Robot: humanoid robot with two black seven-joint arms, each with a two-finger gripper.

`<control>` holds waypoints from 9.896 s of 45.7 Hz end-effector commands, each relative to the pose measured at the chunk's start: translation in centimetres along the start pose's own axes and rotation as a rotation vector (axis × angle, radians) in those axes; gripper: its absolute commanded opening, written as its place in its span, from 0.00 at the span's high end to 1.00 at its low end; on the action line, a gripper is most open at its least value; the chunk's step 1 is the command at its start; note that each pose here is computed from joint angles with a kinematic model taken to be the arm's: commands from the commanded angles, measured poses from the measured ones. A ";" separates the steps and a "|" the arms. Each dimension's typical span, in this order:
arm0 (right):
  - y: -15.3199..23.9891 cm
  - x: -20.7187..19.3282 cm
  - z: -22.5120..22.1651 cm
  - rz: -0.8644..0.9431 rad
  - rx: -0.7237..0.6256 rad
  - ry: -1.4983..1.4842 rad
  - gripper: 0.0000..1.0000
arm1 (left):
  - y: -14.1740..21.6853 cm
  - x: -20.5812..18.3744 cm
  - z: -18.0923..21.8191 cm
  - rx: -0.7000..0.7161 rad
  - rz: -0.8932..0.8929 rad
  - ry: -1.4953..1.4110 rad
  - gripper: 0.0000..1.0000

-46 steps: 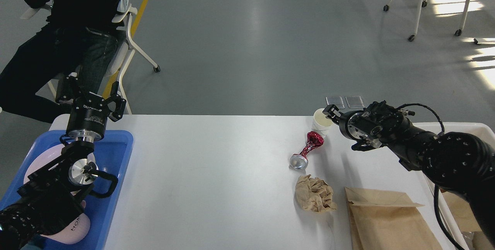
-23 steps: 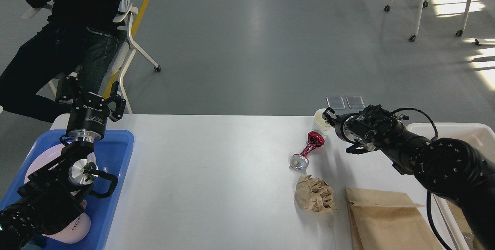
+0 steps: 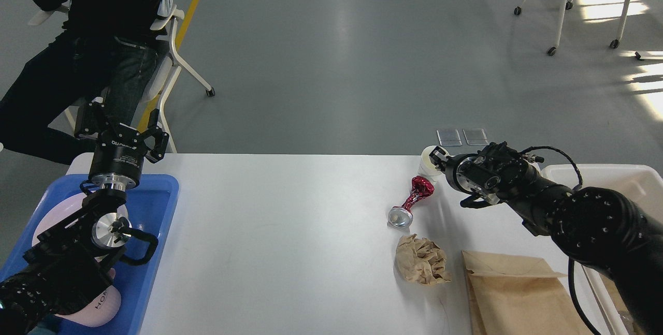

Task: Tidy desktop
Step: 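Lift the paper cup and drop it into the white bin, then swing the right gripper back over the table to the red can, then grasp the red can with the right gripper, then lift the red can and drop it into the white bin, then raise the right gripper up from the bin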

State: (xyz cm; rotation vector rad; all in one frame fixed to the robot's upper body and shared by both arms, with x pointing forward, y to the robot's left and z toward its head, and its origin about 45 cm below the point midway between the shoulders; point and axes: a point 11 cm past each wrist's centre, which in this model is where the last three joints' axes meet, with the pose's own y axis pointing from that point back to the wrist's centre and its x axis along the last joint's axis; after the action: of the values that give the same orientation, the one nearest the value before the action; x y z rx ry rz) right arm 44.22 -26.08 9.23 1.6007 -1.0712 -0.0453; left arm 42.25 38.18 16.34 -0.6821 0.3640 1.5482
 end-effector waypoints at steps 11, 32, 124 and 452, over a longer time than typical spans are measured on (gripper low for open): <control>-0.1 -0.7 -0.1 -0.013 -0.013 0.004 1.00 | 0.0 0.0 0.0 0.001 0.000 -0.001 0.03; 1.6 2.0 -3.2 -0.002 0.015 0.023 1.00 | 0.0 0.0 0.0 0.001 -0.001 0.000 0.03; 11.3 16.9 30.0 0.323 -0.497 -0.443 0.00 | 0.0 0.0 0.0 0.001 0.000 -0.001 0.03; 14.0 14.4 12.4 -0.164 -0.401 -0.039 0.00 | 0.0 0.0 0.0 0.000 0.000 0.001 0.03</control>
State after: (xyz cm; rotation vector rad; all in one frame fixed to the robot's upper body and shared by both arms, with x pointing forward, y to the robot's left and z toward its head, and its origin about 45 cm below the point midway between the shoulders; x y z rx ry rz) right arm 37.43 -46.70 21.07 1.2256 -1.0281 -0.3656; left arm 42.26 38.17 16.34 -0.6814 0.3643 1.5478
